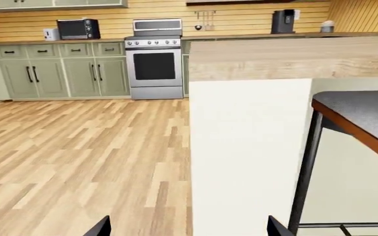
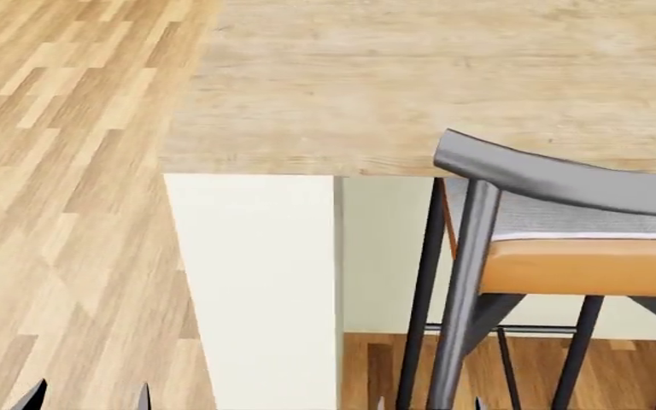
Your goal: Place the cup inside the bowl on the dining table and move the bowl to any counter.
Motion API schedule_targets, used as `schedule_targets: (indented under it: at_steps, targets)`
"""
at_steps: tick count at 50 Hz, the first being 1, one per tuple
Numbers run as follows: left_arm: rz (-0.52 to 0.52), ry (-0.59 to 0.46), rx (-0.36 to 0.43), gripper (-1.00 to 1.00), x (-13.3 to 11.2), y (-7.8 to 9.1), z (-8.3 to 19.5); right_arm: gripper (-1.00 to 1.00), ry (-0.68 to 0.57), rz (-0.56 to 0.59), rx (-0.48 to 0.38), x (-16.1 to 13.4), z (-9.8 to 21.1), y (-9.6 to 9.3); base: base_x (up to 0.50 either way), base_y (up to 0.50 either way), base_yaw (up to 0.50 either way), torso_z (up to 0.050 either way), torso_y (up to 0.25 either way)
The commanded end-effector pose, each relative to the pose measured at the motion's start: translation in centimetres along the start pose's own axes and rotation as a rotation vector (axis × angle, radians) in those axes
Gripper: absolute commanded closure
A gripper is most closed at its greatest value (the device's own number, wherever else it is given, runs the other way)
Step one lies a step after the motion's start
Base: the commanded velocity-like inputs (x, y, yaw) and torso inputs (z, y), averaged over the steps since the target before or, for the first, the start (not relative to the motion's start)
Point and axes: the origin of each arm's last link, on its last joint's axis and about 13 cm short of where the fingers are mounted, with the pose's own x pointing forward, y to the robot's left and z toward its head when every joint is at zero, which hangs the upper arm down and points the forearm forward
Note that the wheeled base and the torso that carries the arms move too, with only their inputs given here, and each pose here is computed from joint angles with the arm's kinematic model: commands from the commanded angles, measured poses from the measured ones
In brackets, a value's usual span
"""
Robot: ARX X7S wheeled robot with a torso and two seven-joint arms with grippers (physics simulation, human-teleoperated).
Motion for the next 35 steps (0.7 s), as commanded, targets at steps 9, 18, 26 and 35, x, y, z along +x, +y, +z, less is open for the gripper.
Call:
schedule_targets:
  at_steps: [9,18,26,35]
  targets:
    - [-0.012,-0.023,-0.009,-1.0,0.08,-0.06,0.12,-1.0,-0.012,0.003,-0.002,0.16,0.13,0.05,0.0,-0.5,0.0,0.0,0.0]
    - [-0.011,-0.023,-0.009,-1.0,0.08,-0.06,0.12,-1.0,-0.013,0.003,0.0,0.16,0.13,0.05,0.0,-0.5,0.0,0.0,0.0]
    - [-0.011,-0.022,-0.009,-1.0,0.08,-0.06,0.12,-1.0,-0.014,0.004,-0.001,0.16,0.13,0.05,0.0,-0.5,0.0,0.0,0.0]
    - [-0.011,-0.023,-0.008,-1.0,0.08,-0.06,0.12,-1.0,-0.014,0.004,-0.002,0.16,0.13,0.05,0.0,-0.5,0.0,0.0,0.0]
